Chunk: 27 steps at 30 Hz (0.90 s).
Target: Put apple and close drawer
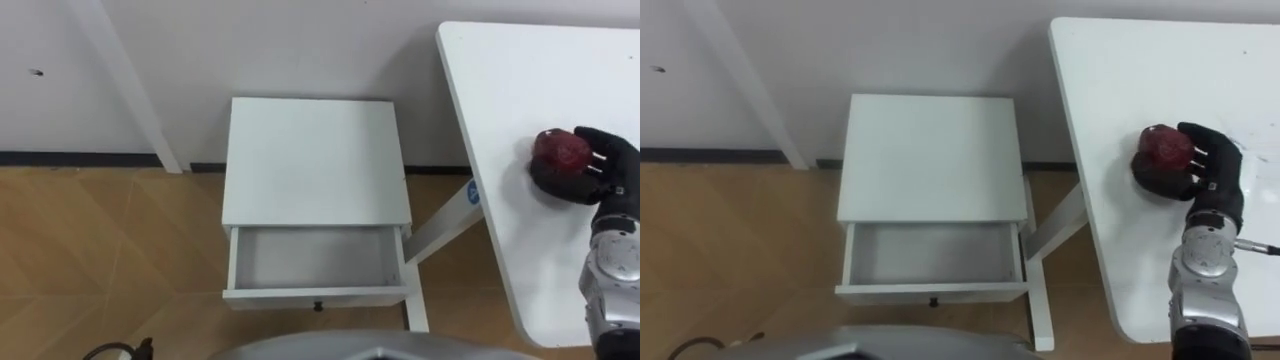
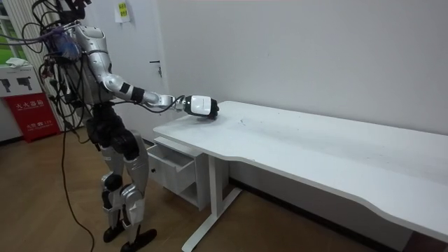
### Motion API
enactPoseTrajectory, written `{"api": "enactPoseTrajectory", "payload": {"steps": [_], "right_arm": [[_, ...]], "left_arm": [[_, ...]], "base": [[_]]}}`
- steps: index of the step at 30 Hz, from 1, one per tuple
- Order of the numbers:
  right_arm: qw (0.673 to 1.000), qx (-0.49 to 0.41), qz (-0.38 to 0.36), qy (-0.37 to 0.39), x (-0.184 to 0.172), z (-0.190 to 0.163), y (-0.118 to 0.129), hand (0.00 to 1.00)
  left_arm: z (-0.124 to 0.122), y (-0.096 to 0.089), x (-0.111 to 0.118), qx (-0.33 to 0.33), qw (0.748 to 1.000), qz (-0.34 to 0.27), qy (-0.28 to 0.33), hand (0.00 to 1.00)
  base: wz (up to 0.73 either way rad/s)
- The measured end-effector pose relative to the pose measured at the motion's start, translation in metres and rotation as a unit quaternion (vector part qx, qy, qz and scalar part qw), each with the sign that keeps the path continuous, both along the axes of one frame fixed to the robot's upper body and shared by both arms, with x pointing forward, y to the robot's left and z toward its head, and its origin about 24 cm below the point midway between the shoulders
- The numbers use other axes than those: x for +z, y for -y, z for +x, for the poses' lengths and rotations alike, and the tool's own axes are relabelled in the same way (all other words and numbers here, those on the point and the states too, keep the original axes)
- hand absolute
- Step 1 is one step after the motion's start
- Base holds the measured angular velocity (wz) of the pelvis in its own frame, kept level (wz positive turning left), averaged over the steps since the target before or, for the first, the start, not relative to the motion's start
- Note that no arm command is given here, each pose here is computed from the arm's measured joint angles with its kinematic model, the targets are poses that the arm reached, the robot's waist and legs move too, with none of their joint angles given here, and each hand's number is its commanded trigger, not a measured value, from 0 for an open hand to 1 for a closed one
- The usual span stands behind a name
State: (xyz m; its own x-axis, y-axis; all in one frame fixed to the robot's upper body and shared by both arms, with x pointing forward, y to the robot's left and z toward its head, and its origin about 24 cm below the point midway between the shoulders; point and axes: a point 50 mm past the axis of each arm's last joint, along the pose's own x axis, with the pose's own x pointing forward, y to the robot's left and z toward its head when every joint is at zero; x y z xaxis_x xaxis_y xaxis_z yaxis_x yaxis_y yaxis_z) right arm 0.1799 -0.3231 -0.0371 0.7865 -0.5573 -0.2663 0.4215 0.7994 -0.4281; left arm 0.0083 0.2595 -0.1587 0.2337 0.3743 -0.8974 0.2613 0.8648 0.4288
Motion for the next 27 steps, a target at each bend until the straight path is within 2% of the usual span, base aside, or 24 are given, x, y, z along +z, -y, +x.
{"api": "enactPoseTrajectory", "payload": {"steps": [10,13,16,23,27], "right_arm": [[1.0,0.019,0.007,-0.003,0.0,0.006,-0.005,1.0],[0.999,0.044,0.008,-0.003,0.003,0.012,-0.014,1.0],[0.991,0.134,-0.008,-0.004,0.011,0.027,-0.041,1.0],[0.973,0.229,-0.018,-0.018,0.009,0.035,-0.075,1.0],[0.954,0.298,-0.016,-0.04,0.0,0.035,-0.105,1.0]], "left_arm": [[-0.001,0.0,0.0,0.0,1.0,-0.007,-0.005,0.0],[0.001,0.0,0.0,-0.002,1.0,-0.007,-0.004,0.0],[0.006,0.001,0.0,-0.005,1.0,-0.011,0.002,0.0],[0.02,0.0,0.002,-0.021,1.0,-0.007,0.018,0.0],[0.025,0.008,0.0,-0.037,0.999,-0.015,0.02,0.0]], "base": [[0.0],[-0.01],[0.02],[0.15],[0.07]]}}
